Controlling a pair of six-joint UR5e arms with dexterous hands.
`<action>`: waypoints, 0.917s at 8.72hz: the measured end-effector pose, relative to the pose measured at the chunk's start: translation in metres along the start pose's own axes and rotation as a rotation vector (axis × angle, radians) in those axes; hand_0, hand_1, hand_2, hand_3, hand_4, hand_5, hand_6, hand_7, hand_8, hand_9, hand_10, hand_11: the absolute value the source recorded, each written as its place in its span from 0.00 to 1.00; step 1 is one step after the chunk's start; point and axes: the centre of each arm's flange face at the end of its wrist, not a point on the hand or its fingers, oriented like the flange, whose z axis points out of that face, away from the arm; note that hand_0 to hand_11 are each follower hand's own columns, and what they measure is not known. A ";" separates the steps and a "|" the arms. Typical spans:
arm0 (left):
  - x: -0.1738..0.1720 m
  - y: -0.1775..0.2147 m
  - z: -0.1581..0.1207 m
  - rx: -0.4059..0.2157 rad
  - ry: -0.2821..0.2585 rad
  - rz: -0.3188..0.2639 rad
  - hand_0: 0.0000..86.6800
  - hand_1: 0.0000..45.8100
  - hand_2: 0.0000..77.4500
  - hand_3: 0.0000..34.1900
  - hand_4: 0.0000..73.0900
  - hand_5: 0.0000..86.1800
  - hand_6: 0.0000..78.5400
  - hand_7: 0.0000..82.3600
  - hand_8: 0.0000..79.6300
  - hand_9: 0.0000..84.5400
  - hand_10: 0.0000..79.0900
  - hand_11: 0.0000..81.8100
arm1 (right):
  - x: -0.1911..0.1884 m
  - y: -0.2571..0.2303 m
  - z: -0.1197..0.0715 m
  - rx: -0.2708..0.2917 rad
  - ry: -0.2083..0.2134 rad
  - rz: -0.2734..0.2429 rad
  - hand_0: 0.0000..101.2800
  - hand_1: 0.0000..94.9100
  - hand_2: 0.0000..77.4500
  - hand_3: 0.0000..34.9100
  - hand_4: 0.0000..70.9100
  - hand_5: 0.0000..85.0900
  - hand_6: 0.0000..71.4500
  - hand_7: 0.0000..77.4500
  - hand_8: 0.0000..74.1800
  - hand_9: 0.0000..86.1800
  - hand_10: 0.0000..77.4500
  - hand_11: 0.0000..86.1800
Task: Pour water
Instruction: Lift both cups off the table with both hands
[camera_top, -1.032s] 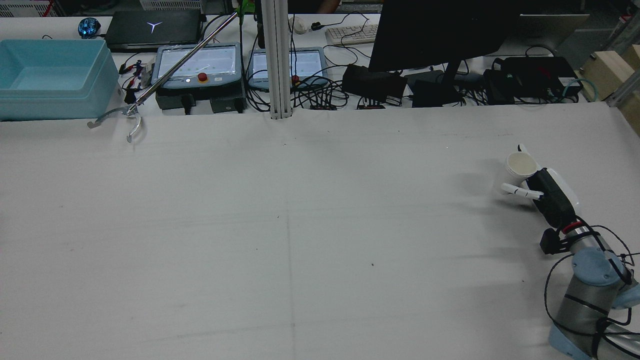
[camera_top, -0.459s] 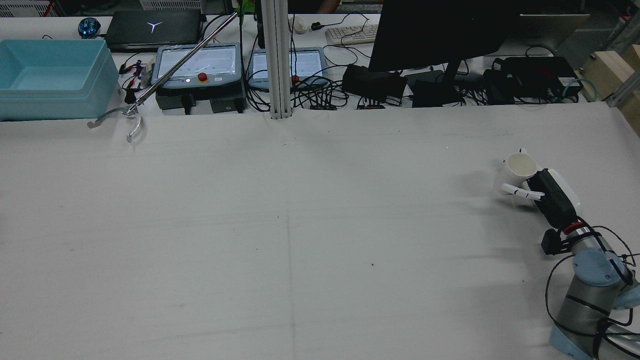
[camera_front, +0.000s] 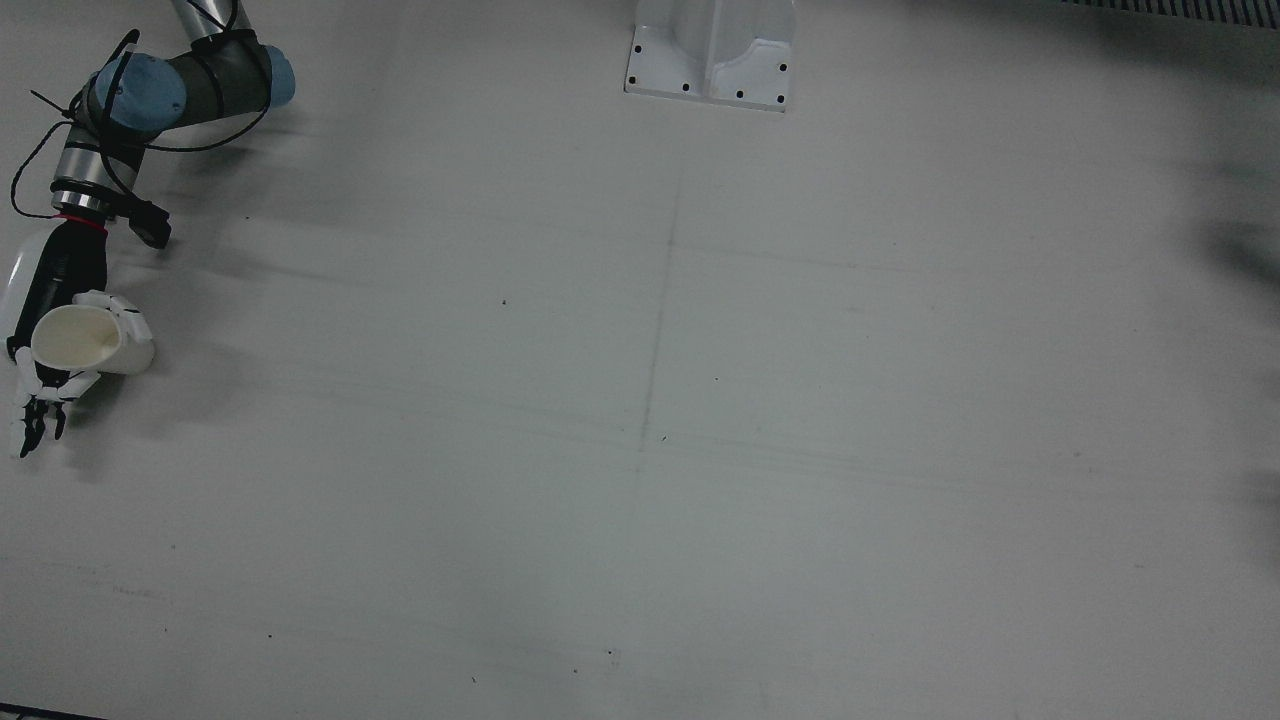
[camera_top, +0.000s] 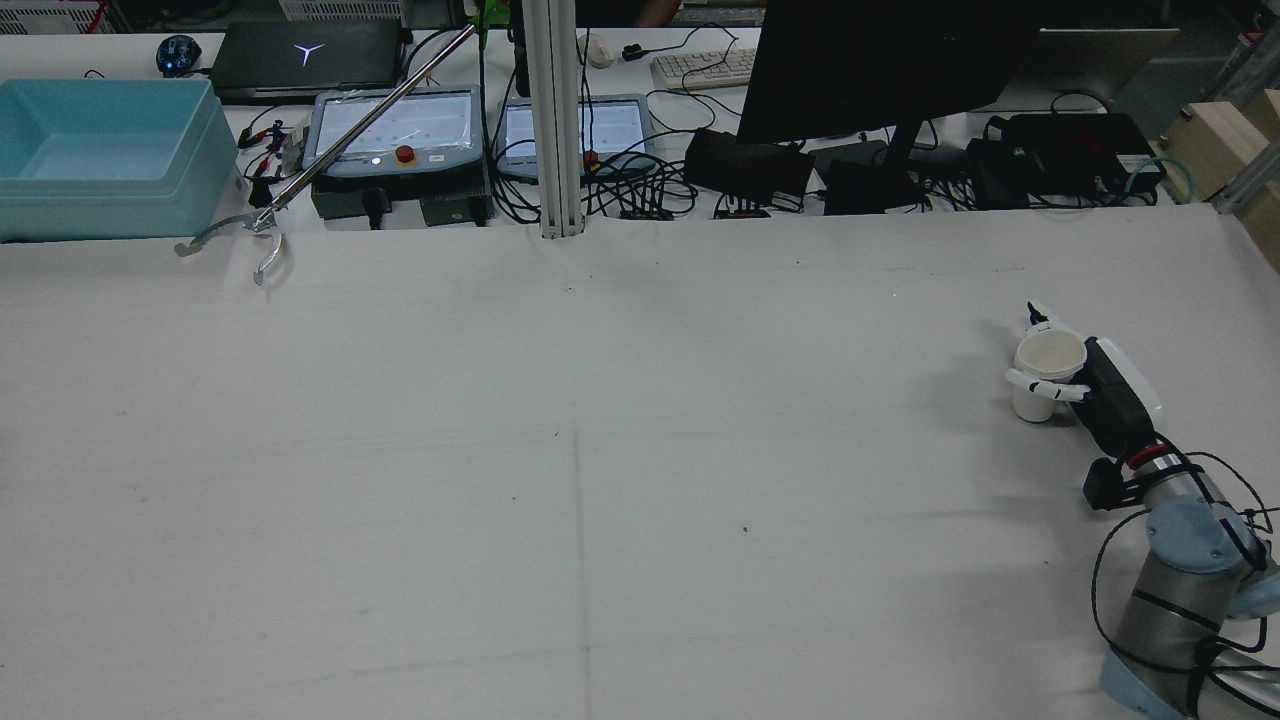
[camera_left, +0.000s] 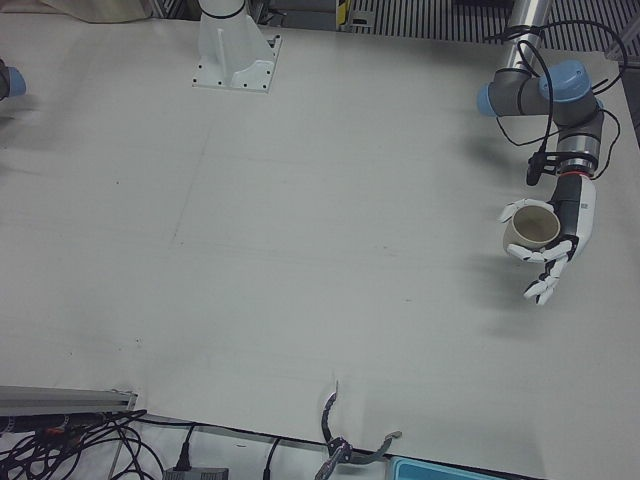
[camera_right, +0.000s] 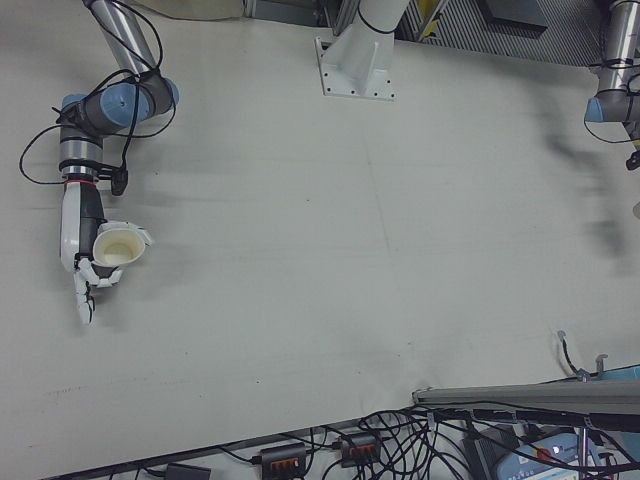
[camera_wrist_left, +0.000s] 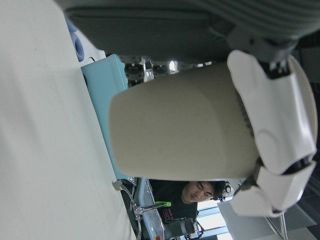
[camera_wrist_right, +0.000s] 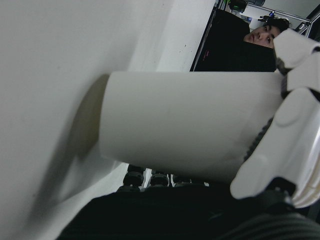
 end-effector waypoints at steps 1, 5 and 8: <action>0.000 0.000 0.000 0.000 0.000 -0.001 0.56 0.26 0.48 0.00 0.72 0.40 0.21 0.22 0.10 0.14 0.15 0.22 | 0.000 0.001 0.000 -0.001 0.000 0.001 0.45 0.07 0.37 0.00 0.38 0.78 0.05 0.11 0.04 0.09 0.08 0.13; 0.000 0.000 0.000 -0.001 0.000 -0.005 0.56 0.27 0.48 0.00 0.72 0.40 0.21 0.22 0.10 0.14 0.15 0.22 | -0.010 0.019 0.007 -0.026 -0.023 0.029 0.46 0.13 0.45 0.00 0.35 0.81 0.05 0.10 0.04 0.09 0.08 0.13; -0.001 0.023 0.015 -0.048 0.000 0.005 0.56 0.27 0.48 0.00 0.72 0.40 0.22 0.22 0.10 0.14 0.15 0.22 | -0.049 0.067 0.024 -0.088 -0.100 0.073 0.46 0.14 0.46 0.00 0.35 0.81 0.05 0.11 0.04 0.07 0.08 0.11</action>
